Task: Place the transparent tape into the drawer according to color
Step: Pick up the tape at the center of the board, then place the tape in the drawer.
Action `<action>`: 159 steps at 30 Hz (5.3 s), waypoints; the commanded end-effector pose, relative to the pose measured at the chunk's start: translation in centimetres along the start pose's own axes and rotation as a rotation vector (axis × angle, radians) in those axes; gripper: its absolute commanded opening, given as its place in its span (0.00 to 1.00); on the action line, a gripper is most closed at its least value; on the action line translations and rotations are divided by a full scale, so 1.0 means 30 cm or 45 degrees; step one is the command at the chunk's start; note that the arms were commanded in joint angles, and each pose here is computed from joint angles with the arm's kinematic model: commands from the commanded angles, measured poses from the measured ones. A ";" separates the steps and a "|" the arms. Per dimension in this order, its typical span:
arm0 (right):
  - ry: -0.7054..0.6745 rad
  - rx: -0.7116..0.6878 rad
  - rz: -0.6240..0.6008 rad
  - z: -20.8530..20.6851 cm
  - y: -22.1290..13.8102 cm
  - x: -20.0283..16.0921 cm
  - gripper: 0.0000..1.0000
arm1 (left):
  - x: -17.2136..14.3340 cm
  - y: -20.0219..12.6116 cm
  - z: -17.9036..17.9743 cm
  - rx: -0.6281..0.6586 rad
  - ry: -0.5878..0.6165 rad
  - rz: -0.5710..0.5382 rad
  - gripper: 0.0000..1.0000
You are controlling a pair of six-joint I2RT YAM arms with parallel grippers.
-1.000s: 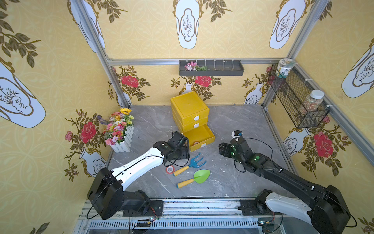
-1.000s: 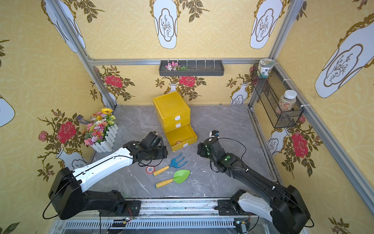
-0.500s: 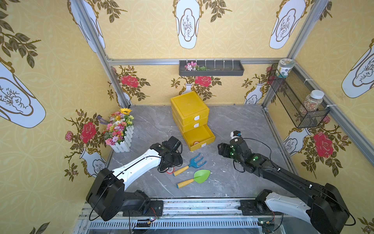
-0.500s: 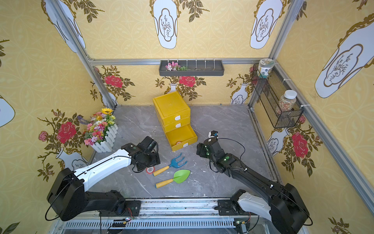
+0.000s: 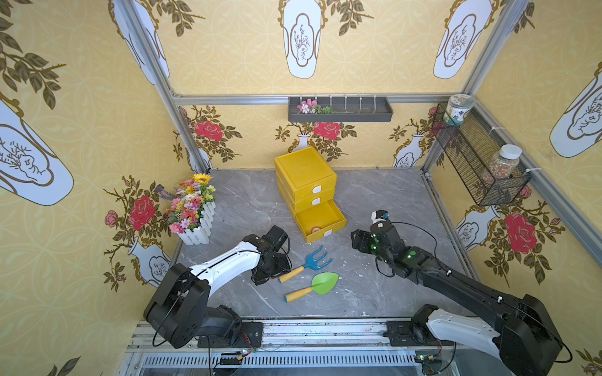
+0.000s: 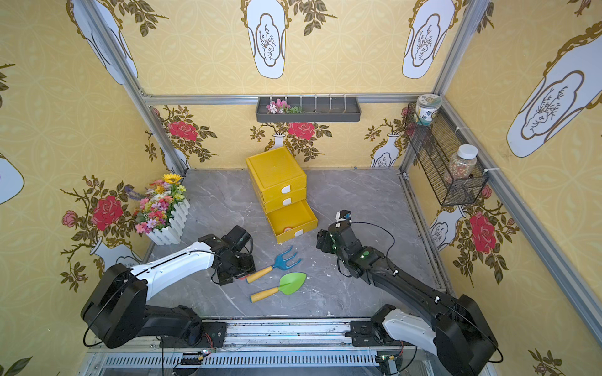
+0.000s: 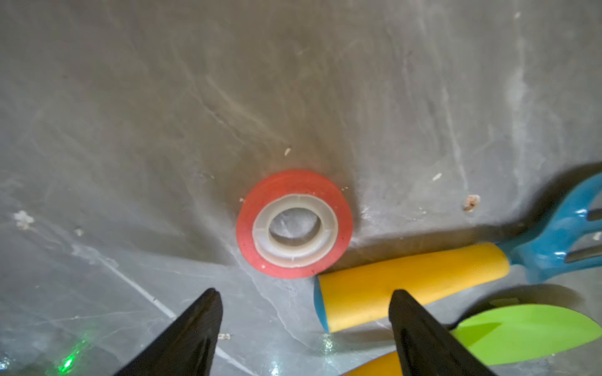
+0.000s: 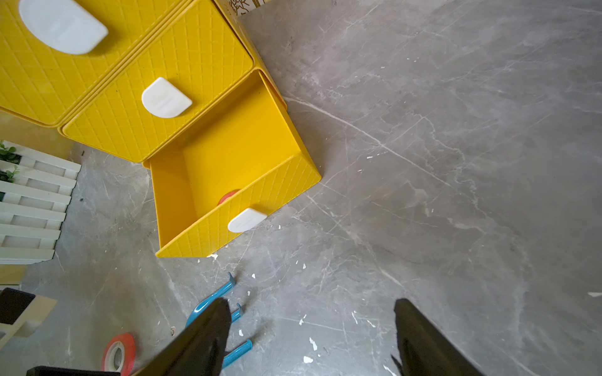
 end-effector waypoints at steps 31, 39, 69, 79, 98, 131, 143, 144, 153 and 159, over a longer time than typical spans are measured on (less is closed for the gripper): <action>0.015 -0.003 -0.049 0.001 0.004 0.028 0.82 | 0.067 0.082 -0.011 0.054 0.005 -0.074 0.67; 0.015 0.000 -0.051 0.003 0.001 0.032 0.82 | 0.074 0.080 -0.029 0.022 0.016 -0.084 0.57; 0.023 -0.003 -0.068 0.009 -0.009 0.051 0.82 | 0.253 -0.312 -0.338 -0.326 0.103 -0.442 0.53; 0.044 -0.005 -0.053 0.001 -0.004 0.035 0.82 | 0.389 -0.364 -0.594 -0.352 0.210 -0.705 0.53; 0.043 -0.014 -0.065 -0.004 -0.016 0.042 0.82 | 0.444 -0.176 -0.735 -0.234 0.313 -0.854 0.53; 0.042 -0.025 -0.063 -0.011 -0.014 0.035 0.84 | 0.384 -0.044 -0.742 -0.234 0.349 -0.663 0.75; 0.039 -0.040 -0.062 -0.015 -0.021 0.040 0.84 | 0.373 -0.277 -0.781 -0.409 0.374 -0.754 0.78; 0.037 -0.040 -0.062 -0.015 -0.021 0.041 0.84 | 0.371 -0.306 -0.783 -0.430 0.376 -0.763 0.78; 0.033 -0.042 -0.048 -0.013 -0.014 0.037 0.84 | 0.396 -0.561 -0.758 -0.645 0.353 -0.822 0.77; 0.031 -0.042 -0.043 -0.011 -0.010 0.035 0.84 | 0.503 -0.739 -0.660 -0.695 0.249 -0.945 0.76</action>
Point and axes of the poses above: each gripper's point midway between its finger pads, its own y axis out along the fingers, its own z axis along the line the jaws close on, x = y × z, the point moved 1 cm from there along -y, back along the fingers
